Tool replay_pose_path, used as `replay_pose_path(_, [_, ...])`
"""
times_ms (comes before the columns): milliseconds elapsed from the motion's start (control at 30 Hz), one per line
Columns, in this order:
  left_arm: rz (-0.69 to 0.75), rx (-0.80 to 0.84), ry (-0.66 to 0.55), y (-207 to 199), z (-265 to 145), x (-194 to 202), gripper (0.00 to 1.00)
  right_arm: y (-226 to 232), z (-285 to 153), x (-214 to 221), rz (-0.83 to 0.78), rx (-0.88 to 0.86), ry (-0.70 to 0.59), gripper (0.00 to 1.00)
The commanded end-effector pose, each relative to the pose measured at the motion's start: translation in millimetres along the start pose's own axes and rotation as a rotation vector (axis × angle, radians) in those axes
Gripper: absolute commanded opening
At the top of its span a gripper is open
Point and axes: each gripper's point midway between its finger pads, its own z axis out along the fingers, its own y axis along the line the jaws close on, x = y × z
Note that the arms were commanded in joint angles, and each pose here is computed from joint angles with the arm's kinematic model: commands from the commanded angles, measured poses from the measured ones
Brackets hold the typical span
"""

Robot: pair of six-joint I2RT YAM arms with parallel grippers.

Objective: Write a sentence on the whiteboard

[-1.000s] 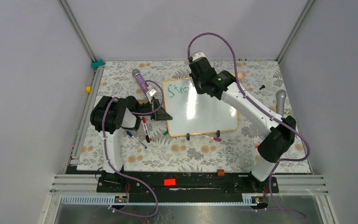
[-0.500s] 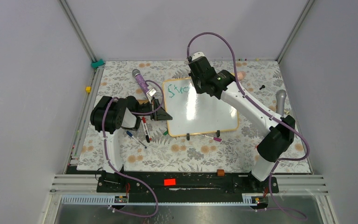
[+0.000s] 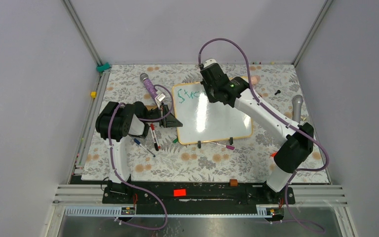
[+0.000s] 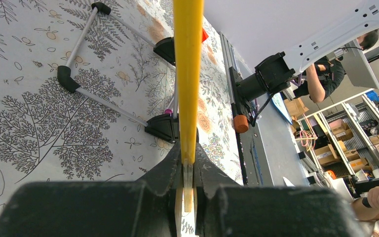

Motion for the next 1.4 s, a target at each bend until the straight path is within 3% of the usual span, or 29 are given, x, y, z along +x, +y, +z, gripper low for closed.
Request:
replay_pose_path(0, [0.006, 0.02, 0.029, -3.3, -3.0, 5.4, 0.0, -18.7, -6.4, -9.1, 0.01, 0.073, -0.035, 0.0])
replay_pose_path(600, [0.004, 0.02, 0.029, -3.4, -2.8, 5.6, 0.0, -16.7, -3.6, -30.5, 0.011, 0.07, -0.055, 0.0])
replay_pose_path(1367, [0.005, 0.019, 0.029, -3.2, -2.8, 6.0, 0.0, 2.5, -2.2, 14.8, 0.044, -0.045, 0.02, 0.0])
